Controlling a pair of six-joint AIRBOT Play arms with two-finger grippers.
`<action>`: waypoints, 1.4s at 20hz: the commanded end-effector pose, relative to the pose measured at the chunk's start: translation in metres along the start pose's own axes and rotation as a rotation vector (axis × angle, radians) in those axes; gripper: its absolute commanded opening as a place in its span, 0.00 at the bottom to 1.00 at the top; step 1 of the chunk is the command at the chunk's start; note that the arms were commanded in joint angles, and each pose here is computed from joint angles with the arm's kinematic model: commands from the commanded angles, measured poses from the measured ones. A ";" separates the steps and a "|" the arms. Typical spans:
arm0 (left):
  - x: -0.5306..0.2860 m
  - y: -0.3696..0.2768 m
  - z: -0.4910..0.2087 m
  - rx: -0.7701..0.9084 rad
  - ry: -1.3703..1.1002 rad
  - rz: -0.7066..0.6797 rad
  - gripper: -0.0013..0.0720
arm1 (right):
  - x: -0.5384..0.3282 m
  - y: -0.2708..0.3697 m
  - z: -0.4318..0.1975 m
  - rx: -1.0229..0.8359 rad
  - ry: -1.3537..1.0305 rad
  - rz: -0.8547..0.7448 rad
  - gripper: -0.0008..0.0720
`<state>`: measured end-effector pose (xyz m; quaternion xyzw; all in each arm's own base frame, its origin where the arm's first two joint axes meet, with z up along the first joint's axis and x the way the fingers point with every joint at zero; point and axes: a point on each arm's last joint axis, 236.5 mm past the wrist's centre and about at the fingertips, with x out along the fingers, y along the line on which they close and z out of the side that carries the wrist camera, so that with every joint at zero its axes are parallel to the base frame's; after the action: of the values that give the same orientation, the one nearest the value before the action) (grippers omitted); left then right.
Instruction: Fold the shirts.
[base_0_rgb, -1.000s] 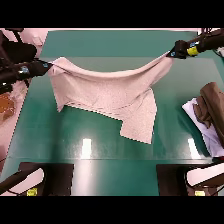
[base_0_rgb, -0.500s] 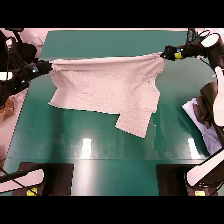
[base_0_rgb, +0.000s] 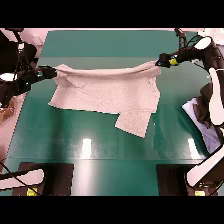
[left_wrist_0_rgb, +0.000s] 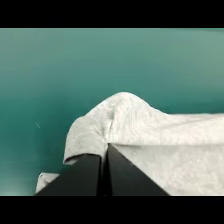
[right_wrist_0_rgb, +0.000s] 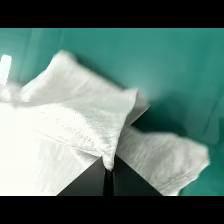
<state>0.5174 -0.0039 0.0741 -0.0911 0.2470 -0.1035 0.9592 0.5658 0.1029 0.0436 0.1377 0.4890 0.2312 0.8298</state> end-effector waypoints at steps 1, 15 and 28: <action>0.000 0.008 -0.014 0.150 0.061 0.028 0.05 | 0.010 0.026 -0.024 0.020 0.104 0.030 0.03; 0.002 0.023 -0.034 0.315 0.146 0.068 0.05 | 0.007 0.021 -0.090 0.125 0.371 -0.117 0.03; 0.012 0.034 -0.045 0.317 0.166 0.090 0.05 | 0.025 0.009 -0.161 0.245 0.404 -0.136 0.03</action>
<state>0.5096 0.0197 0.0271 0.0842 0.3054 -0.1056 0.9426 0.4406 0.1237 -0.0373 0.1503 0.6740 0.1433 0.7089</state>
